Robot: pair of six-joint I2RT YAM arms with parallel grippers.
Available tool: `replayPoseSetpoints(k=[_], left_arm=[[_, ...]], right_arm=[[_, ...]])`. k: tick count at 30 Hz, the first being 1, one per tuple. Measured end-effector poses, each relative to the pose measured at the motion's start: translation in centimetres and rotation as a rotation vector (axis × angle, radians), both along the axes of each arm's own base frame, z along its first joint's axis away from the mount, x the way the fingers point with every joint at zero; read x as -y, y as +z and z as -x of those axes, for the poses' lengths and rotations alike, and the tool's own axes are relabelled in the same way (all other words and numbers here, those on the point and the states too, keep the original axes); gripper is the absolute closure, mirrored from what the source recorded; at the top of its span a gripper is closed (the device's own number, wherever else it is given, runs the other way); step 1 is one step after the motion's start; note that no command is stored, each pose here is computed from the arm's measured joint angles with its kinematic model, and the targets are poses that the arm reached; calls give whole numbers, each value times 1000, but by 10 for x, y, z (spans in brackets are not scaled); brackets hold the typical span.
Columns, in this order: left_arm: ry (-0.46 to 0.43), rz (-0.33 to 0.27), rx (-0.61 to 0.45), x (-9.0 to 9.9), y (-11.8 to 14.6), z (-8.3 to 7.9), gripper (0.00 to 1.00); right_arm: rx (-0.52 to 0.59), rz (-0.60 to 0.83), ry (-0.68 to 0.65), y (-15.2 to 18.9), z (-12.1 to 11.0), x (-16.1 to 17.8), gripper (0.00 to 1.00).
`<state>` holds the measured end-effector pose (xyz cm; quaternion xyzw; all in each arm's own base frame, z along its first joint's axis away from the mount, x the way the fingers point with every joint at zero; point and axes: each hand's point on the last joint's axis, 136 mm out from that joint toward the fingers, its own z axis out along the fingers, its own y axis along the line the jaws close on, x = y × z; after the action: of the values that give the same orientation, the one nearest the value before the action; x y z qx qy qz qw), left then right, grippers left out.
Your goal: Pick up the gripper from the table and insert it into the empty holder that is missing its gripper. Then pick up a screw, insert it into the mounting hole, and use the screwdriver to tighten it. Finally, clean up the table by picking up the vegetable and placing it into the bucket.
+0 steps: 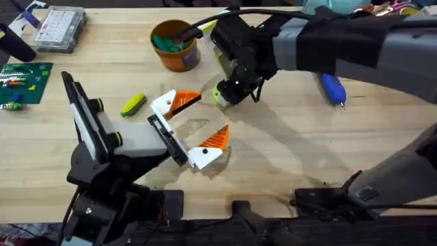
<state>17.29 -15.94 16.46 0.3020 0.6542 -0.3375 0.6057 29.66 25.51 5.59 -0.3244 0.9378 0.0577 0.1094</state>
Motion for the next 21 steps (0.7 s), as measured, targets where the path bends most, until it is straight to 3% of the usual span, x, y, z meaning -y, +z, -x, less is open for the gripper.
replayPoseSetpoints(k=[9,13,15,17,20,21], left_arm=[[0,0,0,0,0,0,14],[0,0,0,0,0,0,14],[0,0,0,0,0,0,14],[0,0,0,0,0,0,14],[0,0,0,0,0,0,14],[0,0,0,0,0,0,14]], right_arm=[[-5,4,0,13,3,2,867],[30,-24,6,28,-5,-4,987],[36,-29,4,31,-6,-5,959],[34,-26,6,31,-6,-5,736],[26,-20,6,31,-4,-3,299],[30,-22,10,33,-5,-4,47]])
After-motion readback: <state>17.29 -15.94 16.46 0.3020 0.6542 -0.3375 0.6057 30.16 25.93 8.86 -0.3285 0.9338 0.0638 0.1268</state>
